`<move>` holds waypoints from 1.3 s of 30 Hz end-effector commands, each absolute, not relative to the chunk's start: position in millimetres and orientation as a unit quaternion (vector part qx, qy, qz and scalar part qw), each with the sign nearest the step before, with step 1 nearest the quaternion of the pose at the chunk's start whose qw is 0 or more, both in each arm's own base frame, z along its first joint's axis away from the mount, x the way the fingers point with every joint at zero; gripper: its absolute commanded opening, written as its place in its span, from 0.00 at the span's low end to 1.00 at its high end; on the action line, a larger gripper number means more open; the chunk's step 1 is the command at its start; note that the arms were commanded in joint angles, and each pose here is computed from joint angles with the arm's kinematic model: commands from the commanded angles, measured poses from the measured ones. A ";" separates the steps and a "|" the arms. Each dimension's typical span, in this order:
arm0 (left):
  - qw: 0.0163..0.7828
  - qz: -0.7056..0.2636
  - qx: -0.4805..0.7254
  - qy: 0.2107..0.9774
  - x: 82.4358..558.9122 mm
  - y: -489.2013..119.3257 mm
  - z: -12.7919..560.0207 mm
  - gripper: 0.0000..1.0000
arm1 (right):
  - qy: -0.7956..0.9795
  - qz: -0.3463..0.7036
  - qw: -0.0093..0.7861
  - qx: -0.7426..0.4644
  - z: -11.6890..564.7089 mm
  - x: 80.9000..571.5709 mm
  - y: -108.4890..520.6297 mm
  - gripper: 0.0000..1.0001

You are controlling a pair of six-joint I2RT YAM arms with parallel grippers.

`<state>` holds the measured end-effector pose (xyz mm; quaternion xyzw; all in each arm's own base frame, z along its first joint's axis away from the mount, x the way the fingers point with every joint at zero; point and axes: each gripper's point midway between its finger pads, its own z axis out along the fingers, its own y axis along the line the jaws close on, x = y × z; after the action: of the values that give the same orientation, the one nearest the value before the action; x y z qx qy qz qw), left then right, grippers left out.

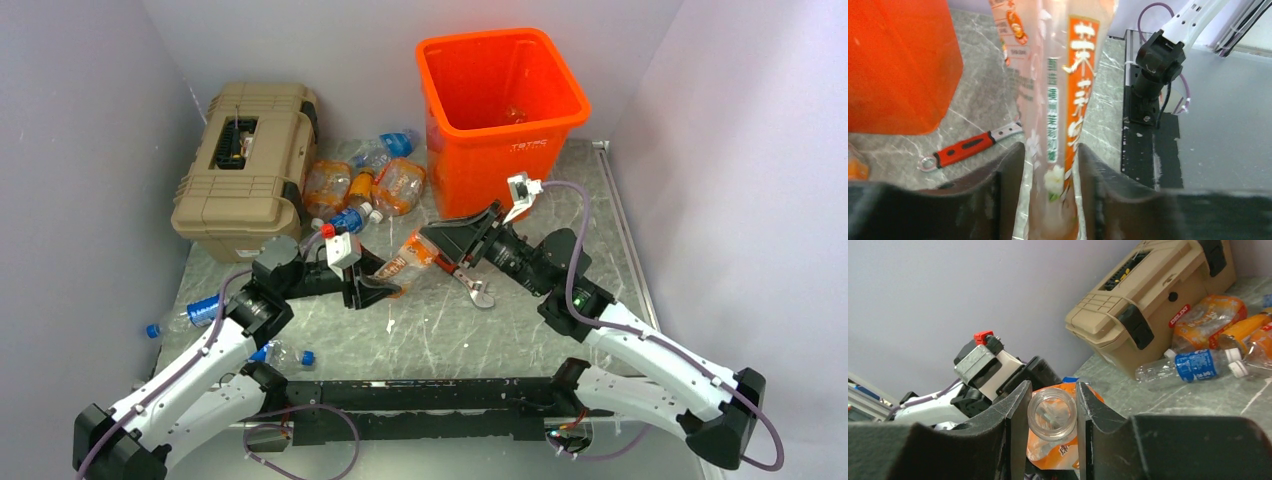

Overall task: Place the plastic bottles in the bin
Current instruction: Place the plastic bottle in the trash bin.

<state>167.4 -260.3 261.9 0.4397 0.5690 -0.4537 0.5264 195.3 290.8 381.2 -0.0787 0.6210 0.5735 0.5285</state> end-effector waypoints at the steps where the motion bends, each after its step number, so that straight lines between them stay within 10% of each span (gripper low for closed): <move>1: 0.534 -0.449 0.439 0.566 170.3 -260.8 278.8 0.65 | 0.593 0.556 0.576 -0.088 413.3 194.9 275.6 0.00; 4: 0.513 -0.448 0.431 0.592 172.0 -260.1 277.8 0.99 | 0.595 0.542 0.587 -0.088 417.4 195.7 269.5 0.00; 20: 0.568 -0.378 0.355 0.639 194.4 -233.5 303.9 0.99 | 0.555 0.318 0.766 -0.065 580.8 196.2 149.8 0.00; 29: 0.641 -0.275 0.248 0.672 231.3 -192.3 310.5 0.99 | 0.504 0.110 0.855 0.057 619.6 266.7 114.6 0.00; 39: 0.663 -0.230 0.180 0.689 244.3 -166.8 312.5 1.00 | 0.493 0.120 0.855 0.113 631.2 378.5 96.8 0.00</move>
<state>234.2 -179.4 308.1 0.2229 0.6830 -0.2526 0.6481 378.6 115.3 584.3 0.0755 0.5449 0.0659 0.8325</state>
